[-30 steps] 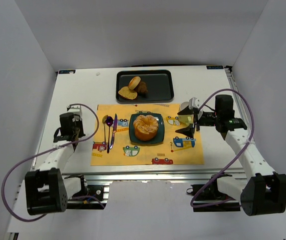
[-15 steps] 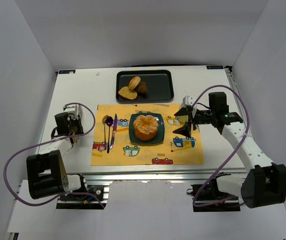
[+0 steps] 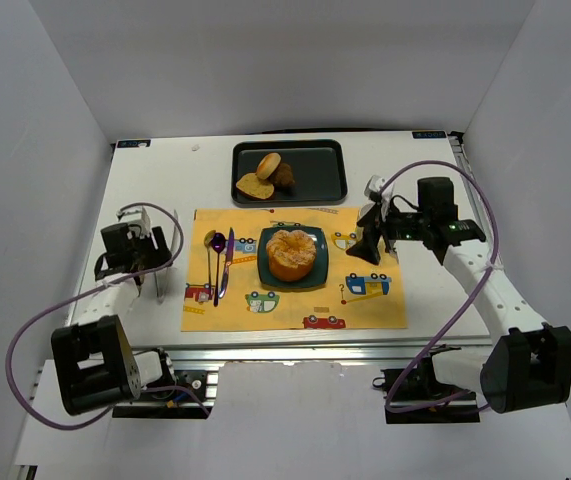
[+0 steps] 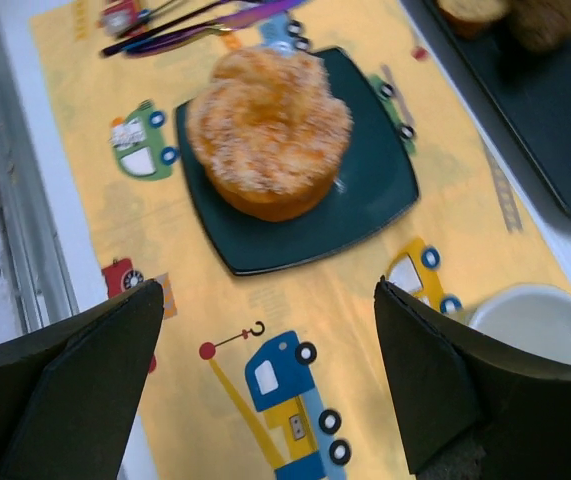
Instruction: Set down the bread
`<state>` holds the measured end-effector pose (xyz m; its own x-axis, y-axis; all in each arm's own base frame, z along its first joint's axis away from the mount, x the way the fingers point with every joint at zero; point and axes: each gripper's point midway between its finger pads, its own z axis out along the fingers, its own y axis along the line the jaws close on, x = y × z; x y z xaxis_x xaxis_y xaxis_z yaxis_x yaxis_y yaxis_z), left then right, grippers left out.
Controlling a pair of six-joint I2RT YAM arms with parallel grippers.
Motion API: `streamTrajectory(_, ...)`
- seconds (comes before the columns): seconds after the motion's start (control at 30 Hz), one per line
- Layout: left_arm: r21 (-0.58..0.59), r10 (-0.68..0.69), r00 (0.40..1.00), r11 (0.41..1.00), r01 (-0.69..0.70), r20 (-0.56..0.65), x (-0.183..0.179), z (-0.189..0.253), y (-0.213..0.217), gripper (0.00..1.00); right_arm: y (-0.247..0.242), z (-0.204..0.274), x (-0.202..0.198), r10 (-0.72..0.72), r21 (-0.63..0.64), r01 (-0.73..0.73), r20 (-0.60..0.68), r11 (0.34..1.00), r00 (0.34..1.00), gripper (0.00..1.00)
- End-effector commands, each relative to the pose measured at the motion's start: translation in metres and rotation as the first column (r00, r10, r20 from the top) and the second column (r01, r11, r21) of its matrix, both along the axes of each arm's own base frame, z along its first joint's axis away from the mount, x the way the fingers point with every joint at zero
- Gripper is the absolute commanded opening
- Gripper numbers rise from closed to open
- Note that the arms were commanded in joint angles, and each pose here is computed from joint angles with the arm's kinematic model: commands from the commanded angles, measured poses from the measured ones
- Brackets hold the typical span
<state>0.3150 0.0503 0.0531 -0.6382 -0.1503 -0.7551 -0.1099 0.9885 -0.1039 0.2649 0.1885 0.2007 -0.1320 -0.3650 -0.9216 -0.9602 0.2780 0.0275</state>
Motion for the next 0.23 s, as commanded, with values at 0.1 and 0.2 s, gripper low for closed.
streamTrajectory(0.1, -0.17, 0.181, 0.964, 0.974, -0.149, 0.193, 0.017, 0.086, -0.002, 0.78, -0.023, 0.036, 0.061, -0.409, -0.007, 0.41, -0.048, 0.912, 0.911, 0.9)
streamTrajectory(0.2, -0.272, 0.225, 0.939, 0.95, -0.153, 0.259, 0.015, 0.113, -0.012, 0.32, -0.022, 0.045, 0.065, -0.414, 0.016, 0.415, -0.028, 0.91, 0.91, 0.9)
